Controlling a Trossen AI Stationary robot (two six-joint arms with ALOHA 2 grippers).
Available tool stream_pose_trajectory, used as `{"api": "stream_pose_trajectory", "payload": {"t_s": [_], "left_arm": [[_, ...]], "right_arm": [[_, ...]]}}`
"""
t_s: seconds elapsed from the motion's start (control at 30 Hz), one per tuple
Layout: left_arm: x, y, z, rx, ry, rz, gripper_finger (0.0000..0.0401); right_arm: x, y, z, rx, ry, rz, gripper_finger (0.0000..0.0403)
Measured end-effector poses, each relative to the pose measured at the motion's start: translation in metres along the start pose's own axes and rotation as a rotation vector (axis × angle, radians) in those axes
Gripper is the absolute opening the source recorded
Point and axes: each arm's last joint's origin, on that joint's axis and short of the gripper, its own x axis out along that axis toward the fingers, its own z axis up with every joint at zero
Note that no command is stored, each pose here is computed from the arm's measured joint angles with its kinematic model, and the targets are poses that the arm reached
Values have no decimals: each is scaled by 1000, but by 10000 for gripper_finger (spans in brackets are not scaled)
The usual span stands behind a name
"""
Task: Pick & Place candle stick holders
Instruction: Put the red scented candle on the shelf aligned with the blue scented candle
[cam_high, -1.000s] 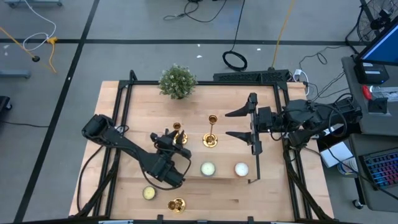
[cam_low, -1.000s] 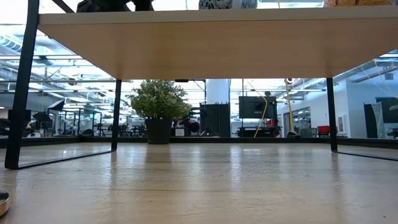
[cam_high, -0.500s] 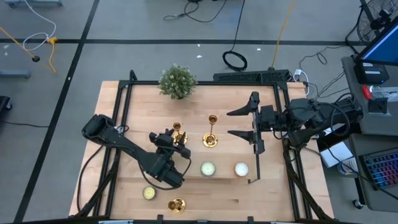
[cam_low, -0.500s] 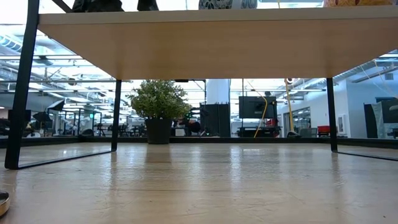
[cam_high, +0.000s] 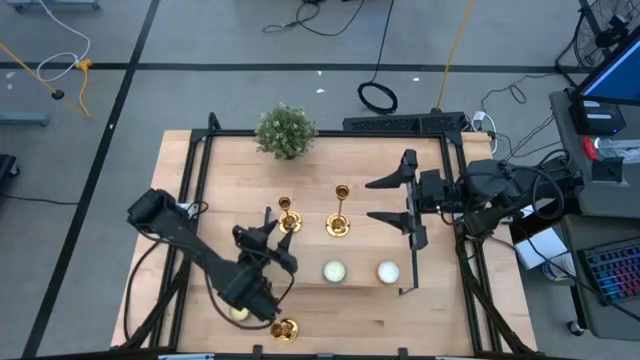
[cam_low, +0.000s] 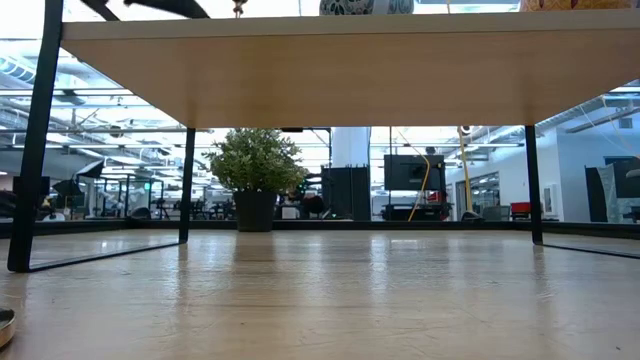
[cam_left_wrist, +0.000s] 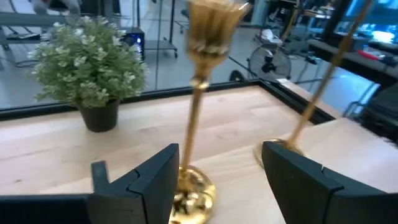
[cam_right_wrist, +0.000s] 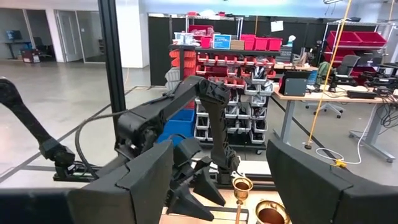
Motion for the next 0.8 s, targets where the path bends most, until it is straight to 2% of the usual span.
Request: {"api": "stream_pose_trajectory", "payload": {"t_s": [0.2,0.37,0.5,0.67,0.8], "left_arm": [[-22,-10,16,24,81,-48,237],[-47,-15,32,18,166,-112,237],[-71,-4,62,-50,207,-198,237],[-95,21,103,-112,246,-318,237],[-108,41,129,-103,282,-420,237]], "right_arm": [[0,0,1,32,-7,-1,258],[0,0,1,105,-7,-1,258],[0,0,0,194,-3,2,258],[0,1,-1,315,15,37,258],[0,5,-6,336,41,62,258]]}}
